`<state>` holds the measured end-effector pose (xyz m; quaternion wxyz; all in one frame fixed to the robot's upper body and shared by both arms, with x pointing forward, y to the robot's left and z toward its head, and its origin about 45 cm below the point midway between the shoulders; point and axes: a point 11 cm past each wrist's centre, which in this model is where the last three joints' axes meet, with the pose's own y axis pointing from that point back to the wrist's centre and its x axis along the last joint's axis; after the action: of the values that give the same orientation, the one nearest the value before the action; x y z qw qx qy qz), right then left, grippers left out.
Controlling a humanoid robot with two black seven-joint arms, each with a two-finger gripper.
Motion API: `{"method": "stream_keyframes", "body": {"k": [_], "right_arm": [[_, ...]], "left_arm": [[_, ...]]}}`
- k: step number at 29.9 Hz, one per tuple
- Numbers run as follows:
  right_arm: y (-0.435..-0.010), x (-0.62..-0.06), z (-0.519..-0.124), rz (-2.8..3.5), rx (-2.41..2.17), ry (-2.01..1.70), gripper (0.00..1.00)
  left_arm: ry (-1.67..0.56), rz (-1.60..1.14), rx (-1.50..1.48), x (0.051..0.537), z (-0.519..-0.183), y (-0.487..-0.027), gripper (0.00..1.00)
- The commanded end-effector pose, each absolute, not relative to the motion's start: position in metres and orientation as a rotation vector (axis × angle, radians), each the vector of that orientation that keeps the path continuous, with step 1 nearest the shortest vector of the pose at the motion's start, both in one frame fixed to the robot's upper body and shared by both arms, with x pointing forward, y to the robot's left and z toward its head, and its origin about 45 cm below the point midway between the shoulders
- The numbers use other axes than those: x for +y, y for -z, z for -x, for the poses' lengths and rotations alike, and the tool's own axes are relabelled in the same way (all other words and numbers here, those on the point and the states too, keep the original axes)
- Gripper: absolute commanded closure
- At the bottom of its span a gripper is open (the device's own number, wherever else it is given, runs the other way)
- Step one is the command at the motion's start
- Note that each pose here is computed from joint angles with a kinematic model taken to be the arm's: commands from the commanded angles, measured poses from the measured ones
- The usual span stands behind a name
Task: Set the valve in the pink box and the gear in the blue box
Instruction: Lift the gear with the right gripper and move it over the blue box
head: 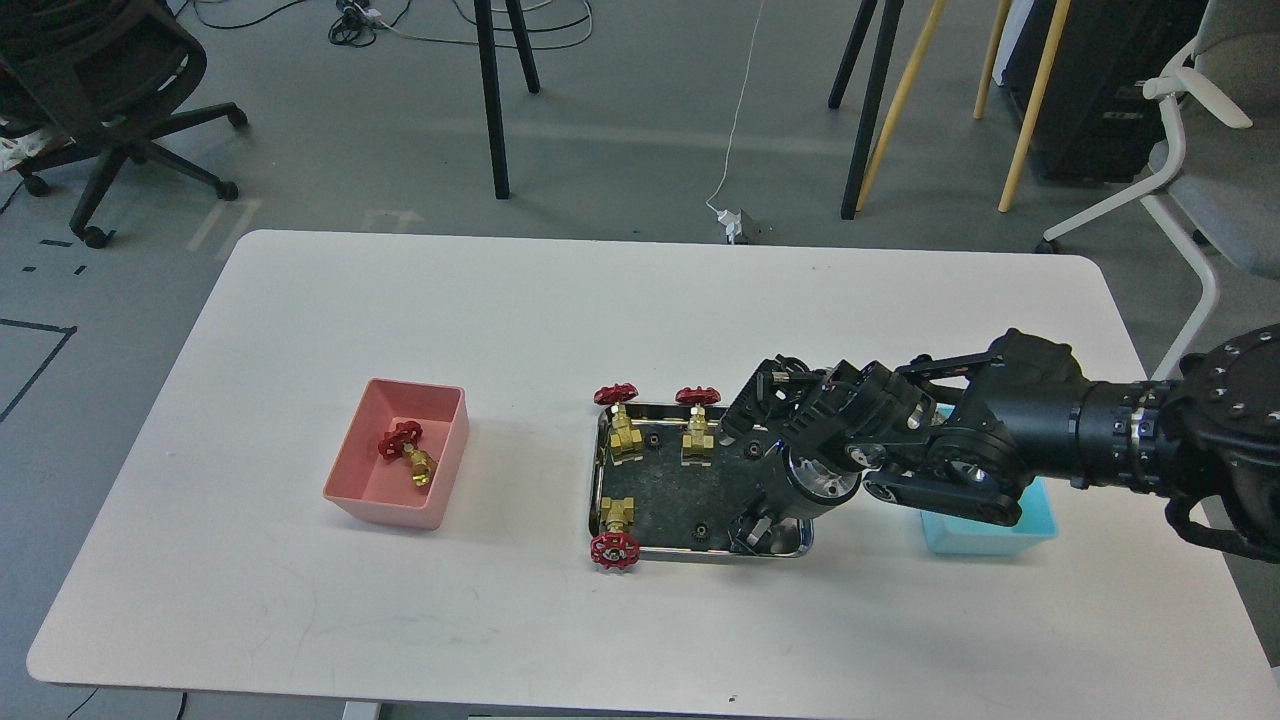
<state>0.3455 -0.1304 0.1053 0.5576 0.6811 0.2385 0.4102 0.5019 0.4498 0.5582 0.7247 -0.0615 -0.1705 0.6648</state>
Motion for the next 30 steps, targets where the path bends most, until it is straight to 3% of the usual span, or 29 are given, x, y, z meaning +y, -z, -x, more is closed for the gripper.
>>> {"method": "stream_keyframes", "body": {"k": [1, 5, 11, 18, 22, 30], "right_arm": [[-0.113, -0.129, -0.353, -1.612, 0.537, -0.980, 0.90], [-0.154, -0.119, -0.386, -1.677, 0.379, -1.021, 0.90], [-0.212, -0.190, -0.422, -1.705, 0.128, -0.976, 0.90], [-0.238, -0.300, -0.381, -1.719, 0.011, -0.838, 0.89], [-0.221, -0.358, -0.350, -1.703, -0.037, -0.694, 0.89], [-0.194, -0.393, -0.333, -1.681, -0.069, -0.576, 0.87]], "left_arm": [[-1.467, 0.134, -0.377, 0.450, -0.502, -0.558, 0.03], [-1.467, 0.136, -0.376, 0.450, -0.502, -0.558, 0.03], [-1.462, 0.135, -0.373, 0.447, -0.503, -0.557, 0.03], [-1.454, 0.137, -0.369, 0.443, -0.505, -0.555, 0.03], [-1.453, 0.137, -0.367, 0.442, -0.506, -0.555, 0.03], [-1.448, 0.140, -0.368, 0.439, -0.507, -0.555, 0.03]]}}
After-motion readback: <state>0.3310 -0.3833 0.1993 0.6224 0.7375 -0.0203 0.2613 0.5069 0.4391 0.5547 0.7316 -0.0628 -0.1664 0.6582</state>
